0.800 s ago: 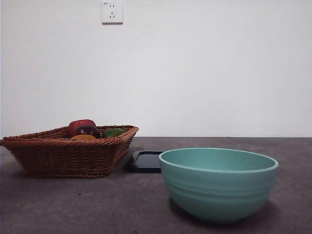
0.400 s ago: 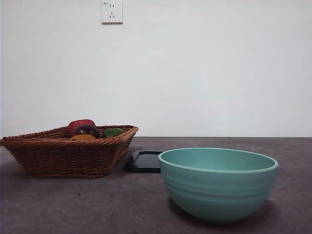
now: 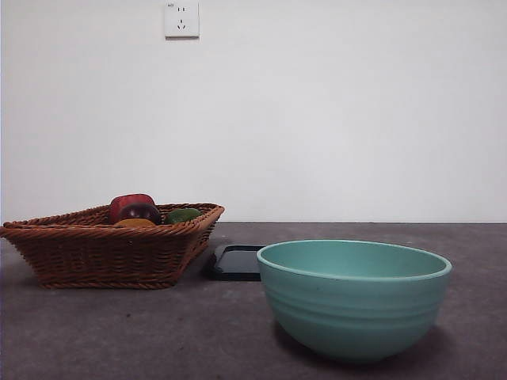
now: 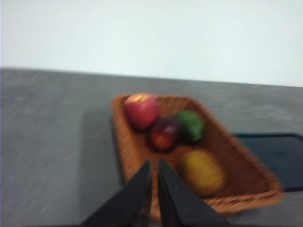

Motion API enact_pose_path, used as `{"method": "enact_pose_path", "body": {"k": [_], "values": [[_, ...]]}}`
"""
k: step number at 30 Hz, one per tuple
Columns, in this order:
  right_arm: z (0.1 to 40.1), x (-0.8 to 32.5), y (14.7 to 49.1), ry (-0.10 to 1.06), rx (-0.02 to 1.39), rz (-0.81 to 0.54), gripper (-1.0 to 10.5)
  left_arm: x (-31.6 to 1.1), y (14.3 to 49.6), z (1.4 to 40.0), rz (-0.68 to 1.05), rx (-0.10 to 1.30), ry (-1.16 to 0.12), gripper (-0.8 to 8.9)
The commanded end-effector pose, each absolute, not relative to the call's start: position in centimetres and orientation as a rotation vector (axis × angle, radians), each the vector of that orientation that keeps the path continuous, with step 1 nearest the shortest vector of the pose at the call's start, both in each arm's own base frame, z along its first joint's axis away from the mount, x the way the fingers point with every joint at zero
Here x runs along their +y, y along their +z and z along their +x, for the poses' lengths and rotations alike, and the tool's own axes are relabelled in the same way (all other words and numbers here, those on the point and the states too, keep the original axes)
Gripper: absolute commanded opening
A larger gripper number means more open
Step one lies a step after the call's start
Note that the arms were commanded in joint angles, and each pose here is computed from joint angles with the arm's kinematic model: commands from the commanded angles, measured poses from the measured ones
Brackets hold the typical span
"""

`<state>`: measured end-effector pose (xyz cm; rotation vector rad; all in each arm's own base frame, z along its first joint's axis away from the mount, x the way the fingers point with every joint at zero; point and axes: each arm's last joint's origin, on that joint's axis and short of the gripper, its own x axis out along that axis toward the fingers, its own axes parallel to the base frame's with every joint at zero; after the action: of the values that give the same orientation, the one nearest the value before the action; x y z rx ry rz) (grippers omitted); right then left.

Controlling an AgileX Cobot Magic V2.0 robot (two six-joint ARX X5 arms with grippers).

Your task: Pick up the wifruite, put it on the bowl, pick up the plate, put it on desk

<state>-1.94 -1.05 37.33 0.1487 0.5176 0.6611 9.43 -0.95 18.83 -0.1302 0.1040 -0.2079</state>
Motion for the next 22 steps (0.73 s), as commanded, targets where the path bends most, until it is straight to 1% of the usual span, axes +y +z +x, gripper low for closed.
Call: {"method": "enact_pose_path", "body": {"k": [1,6,9,13,22], "values": [[-2.2,-1.2,37.8,0.673,0.489,0.149,0.1,-0.7,18.0,9.4,-0.158,0.088,-0.137,0.19],[-2.2,-1.2,37.8,0.673,0.489,0.149,0.1,-0.4,16.5,9.4,-0.166,0.105,-0.008,0.19],[-2.2,-1.2,37.8,0.673,0.489,0.149,0.1,-0.3,15.8,9.5,-0.161,0.135,0.021,0.19],[-2.2,-1.2,37.8,0.673,0.489,0.149,0.1,-0.3,14.9,9.6,-0.156,0.179,0.029,0.19],[-2.2,-1.2,37.8,0.673,0.489,0.149,0.1,-0.3,14.9,9.6,-0.148,0.177,0.029,0.19]]}}
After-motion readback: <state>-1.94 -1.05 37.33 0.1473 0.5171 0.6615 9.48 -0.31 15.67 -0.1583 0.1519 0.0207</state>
